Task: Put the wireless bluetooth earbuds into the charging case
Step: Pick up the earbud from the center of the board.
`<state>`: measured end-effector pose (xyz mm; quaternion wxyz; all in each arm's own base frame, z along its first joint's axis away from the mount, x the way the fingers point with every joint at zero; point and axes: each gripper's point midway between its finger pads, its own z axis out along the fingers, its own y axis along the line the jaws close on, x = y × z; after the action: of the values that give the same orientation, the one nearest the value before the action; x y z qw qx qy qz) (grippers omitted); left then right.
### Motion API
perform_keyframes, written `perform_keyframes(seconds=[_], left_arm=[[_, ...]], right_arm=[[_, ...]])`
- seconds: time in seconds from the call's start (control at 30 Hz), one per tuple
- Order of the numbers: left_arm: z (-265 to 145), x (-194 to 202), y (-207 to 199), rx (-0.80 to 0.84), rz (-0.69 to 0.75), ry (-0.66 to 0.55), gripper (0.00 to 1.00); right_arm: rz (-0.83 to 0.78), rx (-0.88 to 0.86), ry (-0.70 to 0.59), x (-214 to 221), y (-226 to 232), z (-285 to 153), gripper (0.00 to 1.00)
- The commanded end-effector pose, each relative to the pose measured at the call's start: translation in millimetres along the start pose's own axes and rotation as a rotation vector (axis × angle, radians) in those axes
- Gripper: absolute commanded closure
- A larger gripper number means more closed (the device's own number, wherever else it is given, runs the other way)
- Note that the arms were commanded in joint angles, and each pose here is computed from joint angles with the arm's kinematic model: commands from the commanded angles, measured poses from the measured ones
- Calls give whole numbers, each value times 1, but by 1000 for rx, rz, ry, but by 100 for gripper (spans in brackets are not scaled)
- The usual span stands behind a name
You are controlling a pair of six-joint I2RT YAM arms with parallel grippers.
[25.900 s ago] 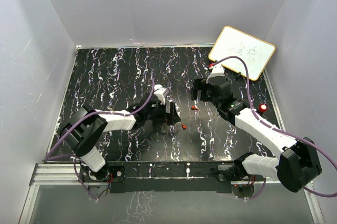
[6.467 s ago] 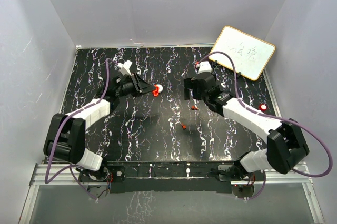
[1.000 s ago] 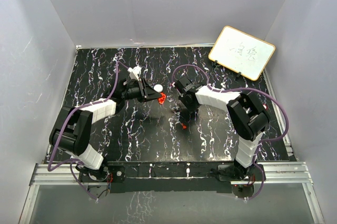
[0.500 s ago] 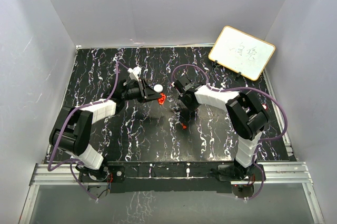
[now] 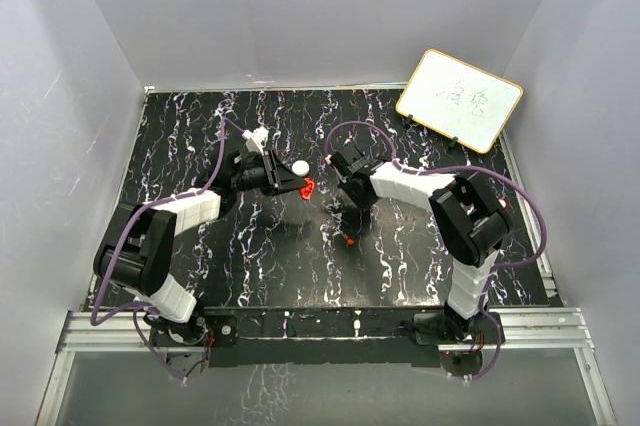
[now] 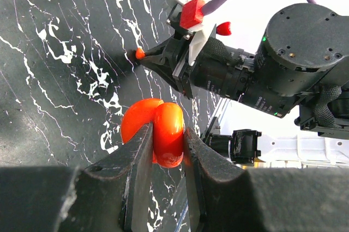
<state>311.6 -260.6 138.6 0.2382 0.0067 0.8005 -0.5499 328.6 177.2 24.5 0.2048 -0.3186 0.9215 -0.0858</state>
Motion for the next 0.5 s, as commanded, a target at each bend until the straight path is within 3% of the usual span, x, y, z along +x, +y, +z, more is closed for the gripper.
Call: perform_keyframes(seconds=[0.0,0.37,0.47], left_arm=[[-5,-2,-22,58,40,10,100],[-5,-15,-56,179,5,21,100],[-4,-19,-61,198,-15,18,100]], right_arm=[[59,-6,-213,-47,-8,-31,100],[179,-179,-879,-119,-10,-162,100],[181,-259,-985,-124,1,-180,100]])
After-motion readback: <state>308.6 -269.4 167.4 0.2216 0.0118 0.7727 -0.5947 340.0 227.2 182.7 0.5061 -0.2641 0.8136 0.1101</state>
